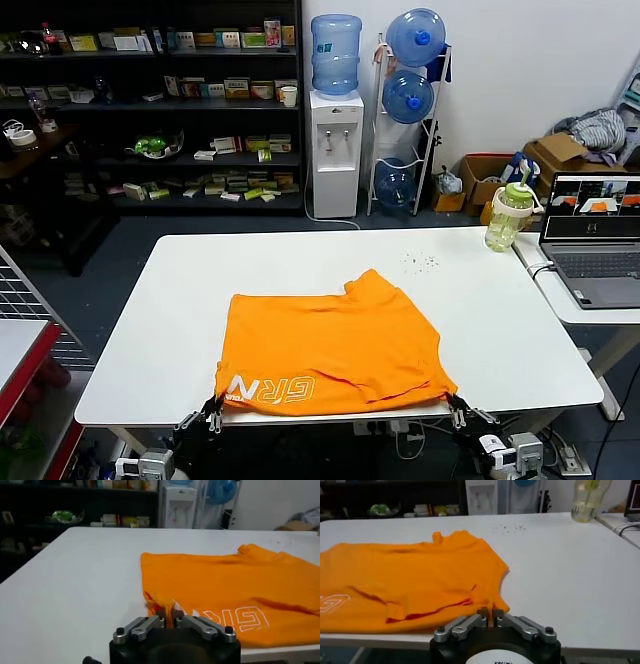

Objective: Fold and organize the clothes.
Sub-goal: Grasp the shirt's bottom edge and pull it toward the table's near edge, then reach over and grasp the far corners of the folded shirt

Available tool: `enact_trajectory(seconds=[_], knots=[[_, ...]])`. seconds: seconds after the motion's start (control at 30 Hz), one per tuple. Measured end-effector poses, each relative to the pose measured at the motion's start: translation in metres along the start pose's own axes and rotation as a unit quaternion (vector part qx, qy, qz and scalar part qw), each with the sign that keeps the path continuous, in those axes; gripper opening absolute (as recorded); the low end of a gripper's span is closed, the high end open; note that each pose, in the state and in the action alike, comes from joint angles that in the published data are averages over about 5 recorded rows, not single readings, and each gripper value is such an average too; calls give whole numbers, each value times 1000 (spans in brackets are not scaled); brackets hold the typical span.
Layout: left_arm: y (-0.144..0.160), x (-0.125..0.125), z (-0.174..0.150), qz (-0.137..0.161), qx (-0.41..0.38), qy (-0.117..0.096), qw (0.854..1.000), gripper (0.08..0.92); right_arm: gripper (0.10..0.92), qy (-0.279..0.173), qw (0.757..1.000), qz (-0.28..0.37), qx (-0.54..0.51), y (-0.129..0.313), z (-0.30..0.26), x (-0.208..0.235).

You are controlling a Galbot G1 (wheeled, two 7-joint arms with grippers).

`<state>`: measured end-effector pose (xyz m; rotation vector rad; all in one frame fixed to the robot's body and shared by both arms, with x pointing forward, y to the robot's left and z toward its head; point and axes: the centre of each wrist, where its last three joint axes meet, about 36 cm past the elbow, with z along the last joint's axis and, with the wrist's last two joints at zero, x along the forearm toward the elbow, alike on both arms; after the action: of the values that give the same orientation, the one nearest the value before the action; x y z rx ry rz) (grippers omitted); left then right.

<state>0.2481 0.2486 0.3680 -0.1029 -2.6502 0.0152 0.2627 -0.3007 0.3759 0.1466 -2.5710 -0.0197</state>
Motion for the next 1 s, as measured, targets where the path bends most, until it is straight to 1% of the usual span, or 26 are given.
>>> enact_trajectory(seconds=[0.17,0.3,0.4,0.47,0.53,0.6,0.67,0.73,0.83,1.0], knots=[[8,-3,0,-11,-11,-3,1000,413,440,-13,1000,3,0,-7,-9,-1],[14,-8,-5,-17,-17,-11,1000,535,553,-34,999,4,0,-12,-24,-10],[17,-18,-12,-18,-18,-24,999,621,640,-54,999,5,-3,-15,-41,-26],[19,-30,-20,-18,-14,-37,999,673,700,-68,998,5,-8,-16,-55,-42],[20,-46,-30,-18,-8,-50,999,734,757,-80,997,5,-12,-16,-69,-61],[21,-66,-39,-16,-1,-62,998,782,793,-90,996,4,-15,-16,-82,-83],[23,-88,-49,-12,5,-71,997,807,816,-95,995,1,-17,-14,-95,-107],[25,-111,-58,-8,8,-76,997,820,821,-95,995,0,-18,-12,-108,-132],[27,-147,-71,0,12,-73,997,822,822,-89,996,-3,-19,-8,-125,-168],[35,-199,-89,11,13,-53,998,823,823,-68,997,-13,-17,1,-148,-217]])
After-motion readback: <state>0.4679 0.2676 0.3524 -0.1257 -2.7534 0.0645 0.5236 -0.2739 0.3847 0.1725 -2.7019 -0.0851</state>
